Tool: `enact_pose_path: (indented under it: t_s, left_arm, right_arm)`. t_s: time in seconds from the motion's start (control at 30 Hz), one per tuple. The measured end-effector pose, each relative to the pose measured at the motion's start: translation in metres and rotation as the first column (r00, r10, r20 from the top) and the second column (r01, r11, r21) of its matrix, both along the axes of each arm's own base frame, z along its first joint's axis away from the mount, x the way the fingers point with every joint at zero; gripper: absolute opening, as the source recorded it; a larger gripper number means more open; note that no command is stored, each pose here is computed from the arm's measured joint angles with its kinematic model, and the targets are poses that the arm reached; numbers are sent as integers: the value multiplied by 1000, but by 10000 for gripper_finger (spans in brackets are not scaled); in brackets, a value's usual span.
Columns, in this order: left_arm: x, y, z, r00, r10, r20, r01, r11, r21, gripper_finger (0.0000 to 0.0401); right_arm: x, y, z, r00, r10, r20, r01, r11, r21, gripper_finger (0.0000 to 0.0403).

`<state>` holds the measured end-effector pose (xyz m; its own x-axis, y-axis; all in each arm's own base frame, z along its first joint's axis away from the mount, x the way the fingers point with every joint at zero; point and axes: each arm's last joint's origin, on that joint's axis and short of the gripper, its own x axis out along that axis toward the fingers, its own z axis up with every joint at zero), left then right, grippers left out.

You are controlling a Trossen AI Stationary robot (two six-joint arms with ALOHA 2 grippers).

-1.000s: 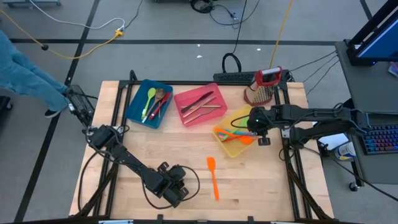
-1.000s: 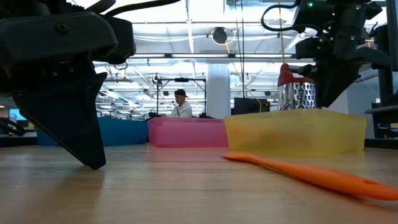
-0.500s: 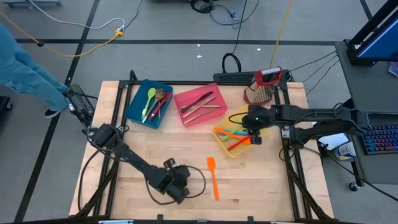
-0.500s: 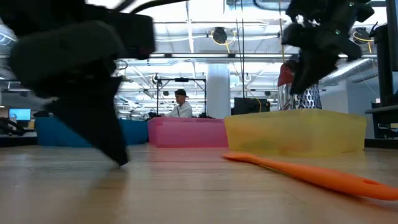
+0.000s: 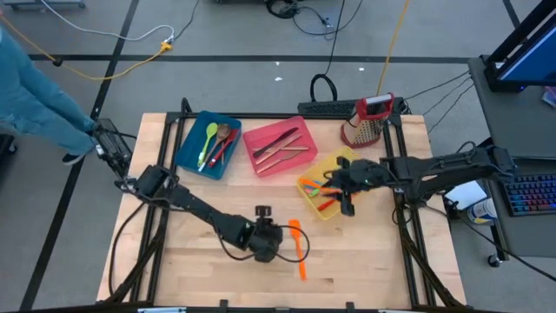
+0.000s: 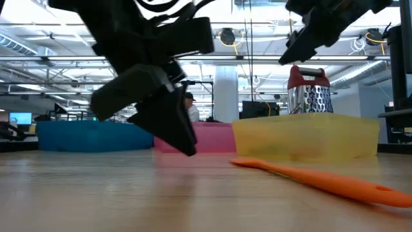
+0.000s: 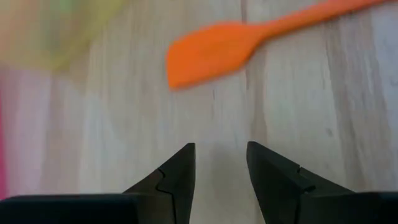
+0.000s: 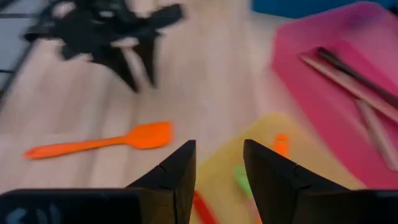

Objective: Pick & Place Kitchen Items
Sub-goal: Move the orange spatula to the left

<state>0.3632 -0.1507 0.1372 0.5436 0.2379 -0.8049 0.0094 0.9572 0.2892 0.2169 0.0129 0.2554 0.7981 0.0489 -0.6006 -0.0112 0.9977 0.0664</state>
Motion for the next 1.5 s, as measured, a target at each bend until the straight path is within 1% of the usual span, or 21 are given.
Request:
enact_pose_path:
  t_s: [0.07, 0.17, 0.23, 0.33, 0.4, 0.43, 0.5, 0.53, 0.57, 0.63, 0.67, 0.8, 0.9, 0.97, 1.03, 1.17, 1.33, 1.43, 1.5]
  left_arm:
    - [6, 5, 2, 998, -55, 14, 54, 998, 34, 149]
    - [13, 11, 5, 988, -150, 28, 147, 984, 99, 149]
    - [18, 15, 6, 975, -222, 28, 216, 965, 147, 150]
    - [24, 20, 9, 946, -323, 16, 312, 925, 214, 150]
    - [27, 23, 10, 914, -406, -3, 395, 887, 238, 149]
    - [28, 25, 10, 888, -460, -18, 450, 860, 242, 149]
    - [31, 30, 10, 814, -579, -49, 573, 785, 234, 149]
    - [32, 32, 10, 775, -629, -50, 622, 748, 230, 149]
    - [34, 35, 10, 744, -666, -40, 656, 720, 226, 150]
    - [39, 41, 12, 703, -711, -8, 695, 685, 219, 150]
    - [41, 46, 13, 694, -720, 6, 702, 679, 216, 150]
    - [48, 63, 15, 693, -718, 63, 698, 690, 192, 150]
    - [53, 71, 11, 651, -751, 112, 733, 660, 165, 150]
    - [55, 75, 3, 632, -767, 112, 752, 642, 147, 150]
    - [58, 78, -1, 626, -771, 113, 760, 636, 132, 150]
    - [60, 85, -6, 631, -769, 103, 766, 638, 78, 150]
    - [61, 98, -6, 678, -721, 144, 730, 683, -18, 150]
    - [59, 110, -8, 729, -667, 153, 684, 719, -126, 150]
    - [57, 116, -10, 750, -644, 152, 662, 724, -196, 150]
  right_arm:
    - [-1, 10, 0, 1000, 29, 1, -29, 999, 15, 128]
    - [-2, 23, 0, 1000, 22, 2, -22, 1000, 15, 128]
    - [-3, 30, -1, 1000, 20, 2, -20, 1000, 13, 128]
    - [-4, 39, -1, 999, 37, 2, -37, 999, 25, 128]
    - [-5, 43, -2, 999, 43, -3, -43, 998, 42, 128]
    - [-5, 44, -2, 999, 42, -5, -42, 998, 51, 128]
    - [-4, 46, -2, 999, 33, -3, -32, 997, 75, 128]
    - [-4, 48, -3, 1000, 27, -9, -26, 996, 89, 128]
    - [-3, 49, -4, 1000, 19, -11, -17, 994, 104, 128]
    - [0, 51, -5, 1000, 10, -6, -9, 992, 125, 128]
    - [1, 52, -5, 1000, 8, -6, -8, 991, 131, 128]
    - [6, 54, -11, 1000, 9, -28, -6, 991, 131, 128]
    - [9, 55, -16, 999, -3, -47, 9, 989, 145, 128]
    - [10, 56, -19, 998, -7, -61, 16, 989, 148, 128]
    - [12, 57, -20, 998, -11, -69, 22, 988, 153, 128]
    - [14, 58, -23, 997, -13, -79, 25, 988, 153, 128]
    - [14, 58, -24, 997, -10, -80, 22, 989, 149, 128]
    - [14, 58, -24, 997, -9, -78, 21, 989, 149, 128]
    - [14, 58, -23, 997, -9, -77, 20, 989, 149, 128]
